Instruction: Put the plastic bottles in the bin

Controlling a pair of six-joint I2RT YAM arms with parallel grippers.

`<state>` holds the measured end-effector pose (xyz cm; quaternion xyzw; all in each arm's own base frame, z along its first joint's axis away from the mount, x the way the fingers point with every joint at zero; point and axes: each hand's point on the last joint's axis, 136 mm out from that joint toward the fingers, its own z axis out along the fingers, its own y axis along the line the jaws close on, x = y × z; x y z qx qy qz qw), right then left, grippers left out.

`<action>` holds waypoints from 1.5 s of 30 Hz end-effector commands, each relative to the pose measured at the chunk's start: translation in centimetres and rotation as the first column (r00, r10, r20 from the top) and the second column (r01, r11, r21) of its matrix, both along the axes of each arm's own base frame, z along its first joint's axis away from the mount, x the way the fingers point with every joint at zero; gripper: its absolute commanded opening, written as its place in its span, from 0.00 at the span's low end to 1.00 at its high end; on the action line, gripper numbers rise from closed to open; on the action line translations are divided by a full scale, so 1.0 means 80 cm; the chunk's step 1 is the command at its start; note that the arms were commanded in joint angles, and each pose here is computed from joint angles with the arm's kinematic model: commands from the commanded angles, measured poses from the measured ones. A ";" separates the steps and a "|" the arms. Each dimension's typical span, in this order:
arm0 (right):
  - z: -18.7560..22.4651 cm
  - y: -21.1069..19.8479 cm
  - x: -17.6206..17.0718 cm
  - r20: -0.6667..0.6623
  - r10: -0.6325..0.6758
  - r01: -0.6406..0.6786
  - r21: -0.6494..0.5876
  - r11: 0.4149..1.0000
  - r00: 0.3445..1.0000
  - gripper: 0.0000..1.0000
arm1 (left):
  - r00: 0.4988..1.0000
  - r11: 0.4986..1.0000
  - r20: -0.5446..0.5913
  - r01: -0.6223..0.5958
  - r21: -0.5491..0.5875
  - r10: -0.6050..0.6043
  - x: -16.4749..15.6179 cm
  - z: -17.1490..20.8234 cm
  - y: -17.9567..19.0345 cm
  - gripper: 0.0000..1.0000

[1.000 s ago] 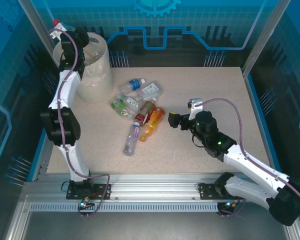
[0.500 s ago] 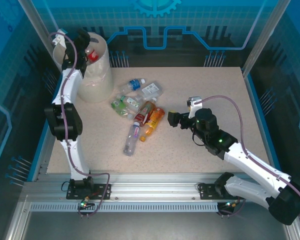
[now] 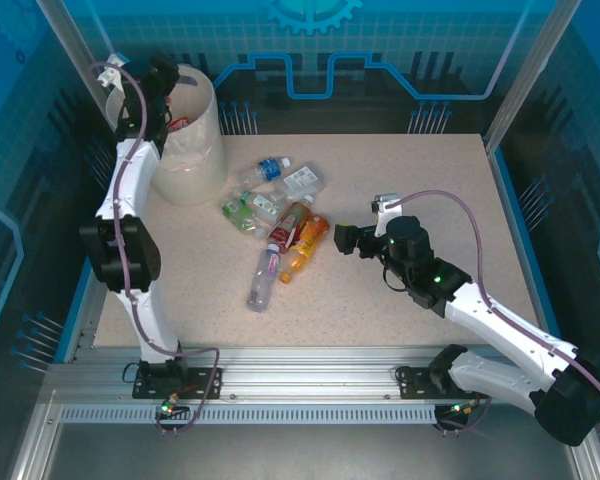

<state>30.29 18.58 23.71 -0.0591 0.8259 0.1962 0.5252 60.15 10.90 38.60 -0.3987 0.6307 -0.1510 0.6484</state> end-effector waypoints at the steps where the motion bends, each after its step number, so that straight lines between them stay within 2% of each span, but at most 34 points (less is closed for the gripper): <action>1: 0.009 0.000 0.003 0.009 -0.019 0.018 0.018 1.000 1.000 1.00 | 0.993 0.996 0.105 0.055 0.067 -0.061 -0.034 0.069 -0.024 0.92; 6: 0.004 -0.006 0.005 0.001 -0.051 0.050 0.038 0.998 0.999 1.00 | 0.986 0.980 0.099 0.121 0.158 -0.138 -0.072 0.092 -0.072 0.97; 11: 0.001 -0.008 0.006 -0.008 -0.063 0.063 0.050 0.997 0.998 1.00 | 0.978 0.946 0.043 0.188 0.265 -0.206 -0.109 0.093 -0.129 0.99; 15: -0.004 -0.012 0.008 -0.022 -0.083 0.084 0.059 0.995 0.996 1.00 | 0.956 0.906 -0.029 0.285 0.312 -0.291 -0.138 0.078 -0.184 0.99; 20: -0.015 -0.017 0.008 -0.060 -0.106 0.110 0.065 0.992 0.992 1.00 | 0.888 0.819 -0.182 0.459 0.345 -0.422 -0.183 0.031 -0.265 0.99; 25: -0.031 -0.020 0.005 -0.103 -0.119 0.126 0.068 0.990 0.988 1.00 | 0.744 0.683 -0.405 0.659 0.315 -0.532 -0.231 -0.057 -0.344 0.99; 28: -0.038 -0.021 0.005 -0.114 -0.123 0.131 0.065 0.989 0.986 1.00 | 0.654 0.628 -0.518 0.734 0.257 -0.552 -0.256 -0.113 -0.368 0.99; 32: -0.042 -0.022 0.008 -0.119 -0.137 0.146 0.068 0.987 0.983 1.00 | 0.523 0.603 -0.635 0.790 0.110 -0.569 -0.283 -0.198 -0.377 0.99; 39: -0.045 -0.023 0.010 -0.127 -0.143 0.151 0.058 0.987 0.982 1.00 | 0.215 0.539 -0.835 0.835 -0.112 -0.506 -0.349 -0.322 -0.365 0.99; 41: -0.048 -0.026 0.009 -0.130 -0.153 0.161 0.054 0.986 0.980 1.00 | 0.155 0.543 -0.864 0.826 -0.154 -0.480 -0.364 -0.348 -0.358 0.98; 43: -0.050 -0.031 0.008 -0.132 -0.171 0.181 0.066 0.981 0.976 1.00 | 0.098 0.520 -0.866 0.830 -0.201 -0.490 -0.378 -0.370 -0.360 0.95; 45: -0.050 -0.038 0.007 -0.126 -0.199 0.210 0.082 0.974 0.972 1.00 | 0.061 0.500 -0.864 0.835 -0.231 -0.500 -0.387 -0.386 -0.362 0.91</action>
